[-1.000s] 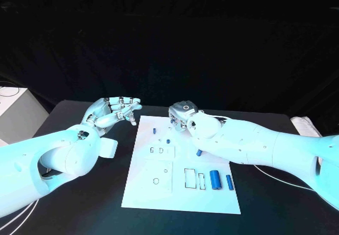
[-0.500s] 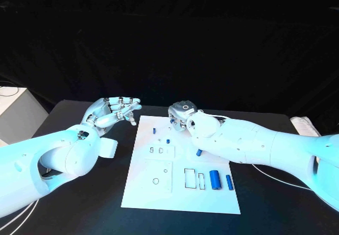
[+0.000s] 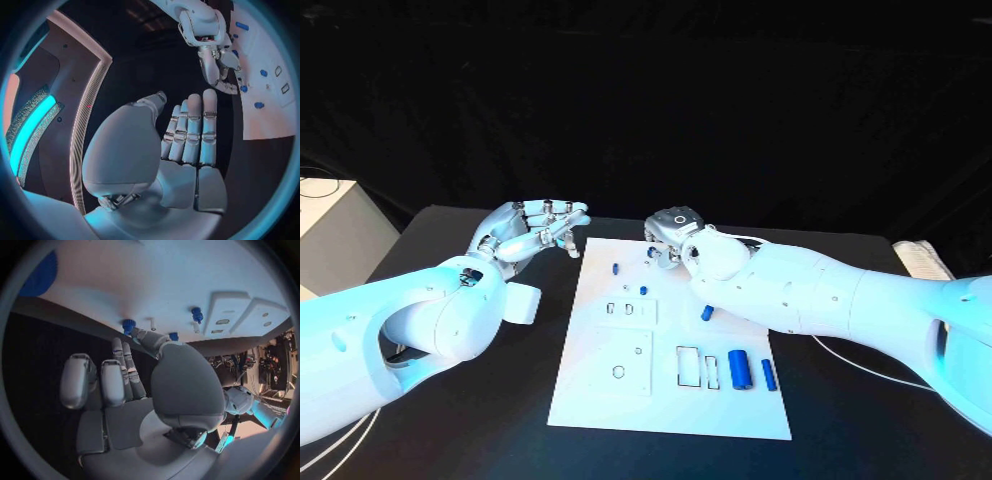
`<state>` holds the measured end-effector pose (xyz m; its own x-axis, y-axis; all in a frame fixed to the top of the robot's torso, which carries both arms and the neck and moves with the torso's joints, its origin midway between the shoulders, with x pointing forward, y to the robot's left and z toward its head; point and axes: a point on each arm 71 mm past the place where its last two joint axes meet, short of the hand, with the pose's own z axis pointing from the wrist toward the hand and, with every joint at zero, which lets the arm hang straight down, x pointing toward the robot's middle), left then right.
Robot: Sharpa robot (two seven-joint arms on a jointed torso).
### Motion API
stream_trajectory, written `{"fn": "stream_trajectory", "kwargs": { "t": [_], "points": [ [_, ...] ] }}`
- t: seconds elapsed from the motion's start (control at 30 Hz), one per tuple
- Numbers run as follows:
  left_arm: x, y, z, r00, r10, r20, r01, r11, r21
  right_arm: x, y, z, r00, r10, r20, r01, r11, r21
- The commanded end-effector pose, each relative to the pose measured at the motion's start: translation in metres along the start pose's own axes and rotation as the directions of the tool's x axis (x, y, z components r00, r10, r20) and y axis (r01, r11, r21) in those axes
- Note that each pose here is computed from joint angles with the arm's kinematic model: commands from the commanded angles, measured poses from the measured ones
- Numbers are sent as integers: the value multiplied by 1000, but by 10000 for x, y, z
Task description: Assemble the parts on the task board
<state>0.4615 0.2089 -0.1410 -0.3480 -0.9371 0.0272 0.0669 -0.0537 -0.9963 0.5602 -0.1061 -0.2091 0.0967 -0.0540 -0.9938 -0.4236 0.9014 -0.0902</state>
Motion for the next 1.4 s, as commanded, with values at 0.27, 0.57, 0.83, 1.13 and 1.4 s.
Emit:
{"fn": "stream_trajectory", "kwargs": {
  "t": [0.27, 0.57, 0.83, 1.13, 1.4],
  "points": [
    [10, -15, 4, 1000, -3, -10, 3, 1000, 6, -15, -7, -11, 1000, 4, 12, -4, 1000, -3],
    [-17, -17, -6, 1000, -2, -6, 2, 1000, 6, -203, -171, -268, 992, 107, 63, -107, 994, 2],
    [-80, -22, -33, 1000, 2, 7, -2, 1000, 5, -529, -617, -608, 960, 277, 37, -280, 956, 91],
    [-97, -18, -32, 1000, 3, 9, -3, 1000, 4, -515, -1056, -726, 915, 400, -51, -379, 895, 234],
    [-95, -11, -20, 1000, 2, 6, -2, 1000, 4, -316, -1140, -652, 922, 379, -80, -341, 892, 297]
  ]
}}
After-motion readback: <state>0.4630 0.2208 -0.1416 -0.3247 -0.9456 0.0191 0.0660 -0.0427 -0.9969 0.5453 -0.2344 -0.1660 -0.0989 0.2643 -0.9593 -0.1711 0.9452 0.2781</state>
